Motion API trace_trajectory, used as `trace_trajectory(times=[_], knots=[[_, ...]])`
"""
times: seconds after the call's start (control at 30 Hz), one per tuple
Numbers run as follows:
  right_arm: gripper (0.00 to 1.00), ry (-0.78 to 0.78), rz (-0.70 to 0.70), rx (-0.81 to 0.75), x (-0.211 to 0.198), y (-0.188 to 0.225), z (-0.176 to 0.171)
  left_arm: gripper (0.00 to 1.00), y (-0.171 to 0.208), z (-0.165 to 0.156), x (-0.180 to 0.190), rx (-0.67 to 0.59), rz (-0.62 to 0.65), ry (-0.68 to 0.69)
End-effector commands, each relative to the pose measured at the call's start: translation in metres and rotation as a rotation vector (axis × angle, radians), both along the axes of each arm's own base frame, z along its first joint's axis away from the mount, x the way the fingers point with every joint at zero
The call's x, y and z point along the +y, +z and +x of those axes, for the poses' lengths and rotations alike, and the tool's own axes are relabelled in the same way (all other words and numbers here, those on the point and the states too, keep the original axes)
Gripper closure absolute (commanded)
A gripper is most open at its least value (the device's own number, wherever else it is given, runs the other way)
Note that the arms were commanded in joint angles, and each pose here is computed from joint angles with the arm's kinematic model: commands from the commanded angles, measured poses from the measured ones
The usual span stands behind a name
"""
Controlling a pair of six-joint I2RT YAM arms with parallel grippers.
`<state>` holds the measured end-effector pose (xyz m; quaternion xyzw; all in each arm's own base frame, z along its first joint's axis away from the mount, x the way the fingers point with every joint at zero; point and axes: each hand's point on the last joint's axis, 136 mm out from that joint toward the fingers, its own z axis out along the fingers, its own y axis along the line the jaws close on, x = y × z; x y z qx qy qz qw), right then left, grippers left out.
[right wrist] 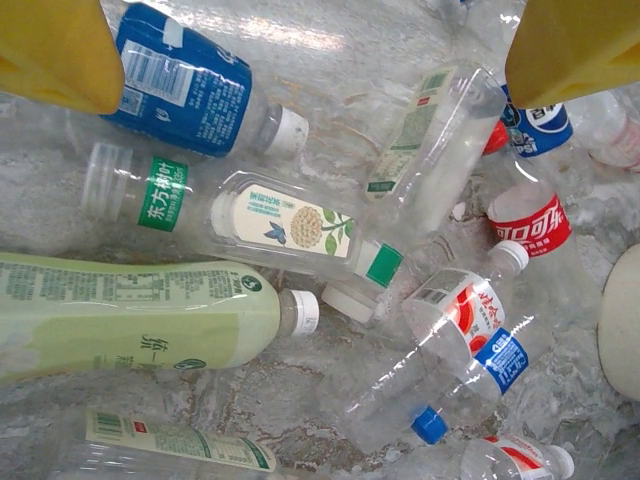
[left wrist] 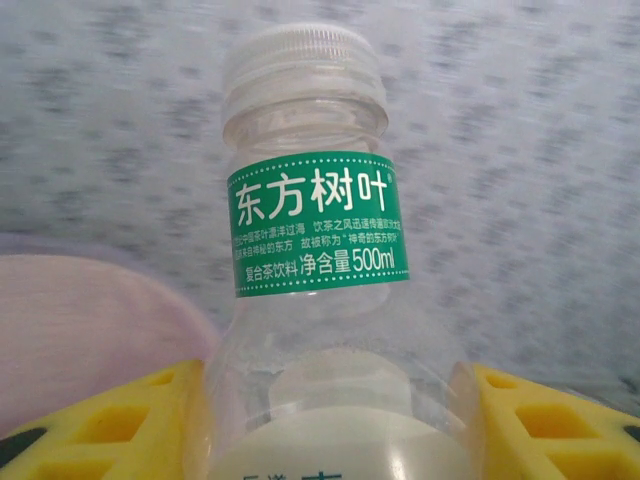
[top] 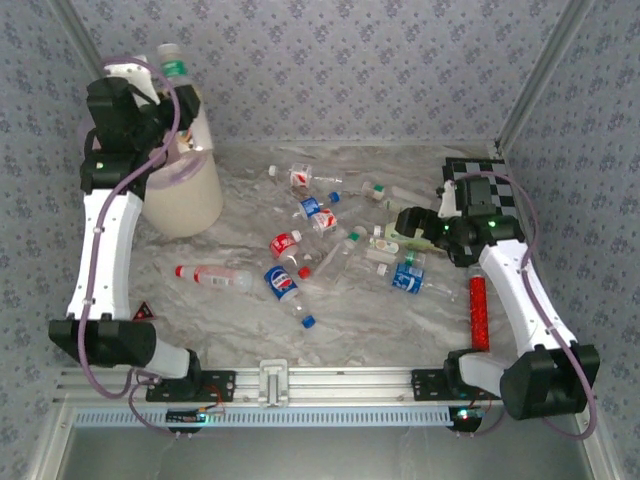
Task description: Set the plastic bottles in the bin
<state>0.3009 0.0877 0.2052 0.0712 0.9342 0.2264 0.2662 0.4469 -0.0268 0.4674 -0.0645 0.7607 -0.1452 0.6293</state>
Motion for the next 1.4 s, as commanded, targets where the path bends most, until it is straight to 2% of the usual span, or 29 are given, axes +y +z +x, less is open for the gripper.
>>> trace_trajectory(times=[0.0,0.17,0.27,0.33,0.53,0.83,0.93,0.97,1.03,1.13,1.37], knots=[[0.00,0.011,-0.038,0.004,-0.007,0.000,-0.013,0.86,0.006,0.016,0.063,-0.042,0.038,0.255],[0.00,0.005,-0.043,0.007,-0.009,-0.002,-0.016,0.91,-0.015,0.036,0.098,0.005,0.131,0.397],[0.00,0.005,-0.043,0.011,-0.009,-0.003,-0.018,0.94,-0.042,0.052,0.113,0.093,0.158,0.439],[0.00,0.002,-0.048,0.011,-0.010,-0.003,-0.021,0.95,-0.070,0.061,0.120,0.205,0.177,0.444],[0.00,-0.031,-0.063,0.022,-0.017,-0.001,-0.027,1.00,-0.150,0.077,0.128,0.536,0.235,0.384],[0.00,-0.049,-0.093,0.020,-0.023,-0.001,-0.027,0.99,-0.237,0.081,0.104,0.787,0.238,0.180],[0.00,-0.059,-0.096,0.020,-0.024,0.000,-0.027,0.84,-0.258,0.080,0.100,0.834,0.243,0.139],[0.00,-0.062,-0.099,0.020,-0.025,0.000,-0.027,0.76,-0.262,0.079,0.100,0.840,0.245,0.138],[0.00,-0.076,-0.117,0.028,-0.029,0.000,-0.029,0.54,-0.266,0.076,0.100,0.846,0.245,0.139],[0.00,-0.103,-0.162,0.050,-0.037,-0.004,-0.033,0.32,-0.262,0.075,0.100,0.824,0.248,0.142],[0.00,-0.127,-0.224,0.087,-0.048,-0.016,-0.040,0.07,-0.237,0.071,0.099,0.777,0.268,0.138]])
